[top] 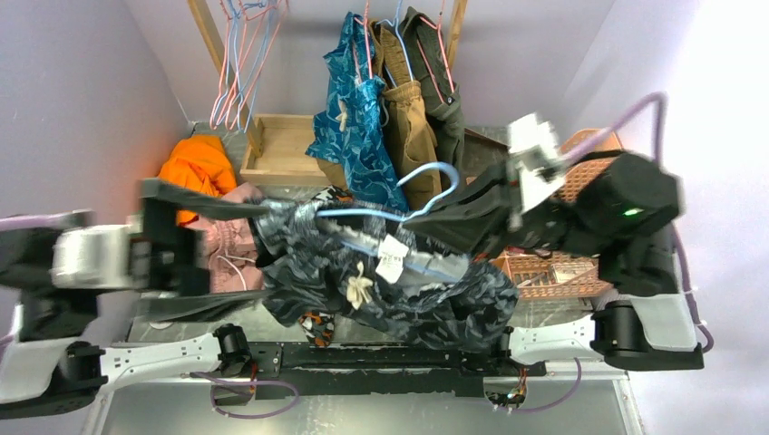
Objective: Place the shorts on the hanger
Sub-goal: Hang the shorts on the hanger.
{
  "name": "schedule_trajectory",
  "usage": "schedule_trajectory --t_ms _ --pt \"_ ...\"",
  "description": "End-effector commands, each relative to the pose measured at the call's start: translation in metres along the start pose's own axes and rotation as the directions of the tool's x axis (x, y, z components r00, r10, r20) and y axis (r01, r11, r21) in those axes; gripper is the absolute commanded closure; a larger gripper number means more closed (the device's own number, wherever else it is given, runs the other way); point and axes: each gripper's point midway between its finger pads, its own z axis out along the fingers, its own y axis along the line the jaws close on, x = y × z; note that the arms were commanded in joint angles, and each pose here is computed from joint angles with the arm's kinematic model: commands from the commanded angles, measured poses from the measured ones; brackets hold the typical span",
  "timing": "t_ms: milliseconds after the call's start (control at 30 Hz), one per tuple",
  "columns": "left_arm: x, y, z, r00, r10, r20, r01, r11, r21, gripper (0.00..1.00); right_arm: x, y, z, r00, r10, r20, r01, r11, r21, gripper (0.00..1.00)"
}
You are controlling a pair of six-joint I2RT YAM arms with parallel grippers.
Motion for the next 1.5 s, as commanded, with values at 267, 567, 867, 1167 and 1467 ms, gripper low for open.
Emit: schedule_trajectory --t_ms 267,567,867,1167,1467 --pt "-0.108 -0.025 -0.072 0.93 0.12 0.347 -0.12 0.993 -0.023 0.01 -0.069 0.009 0.005 0.982 -0.127 0.139 0.135 0.99 -0.047 1.0" --pt "-0.07 -0.01 -0.071 0.976 0.072 0.206 -0.054 0.994 -0.094 0.01 -0.038 0.006 0.001 0.998 -0.062 0.032 0.063 0.997 -0.035 1.0" --pt "-0.037 -0.003 -0.065 0.995 0.017 0.101 -0.004 0.992 -0.127 0.01 -0.01 -0.007 0.0 0.996 -0.075 -0.053 0.076 0.997 0.023 1.0" --pt "-0.069 -0.007 -0.078 0.974 0.059 0.22 -0.031 0.991 -0.129 0.01 -0.086 0.022 -0.017 0.981 -0.112 0.158 0.128 0.987 -0.094 1.0" --pt "-0.057 0.001 -0.074 0.986 0.041 0.162 -0.015 0.987 -0.162 0.02 -0.023 -0.016 -0.003 0.996 -0.09 -0.002 0.09 0.992 0.083 1.0"
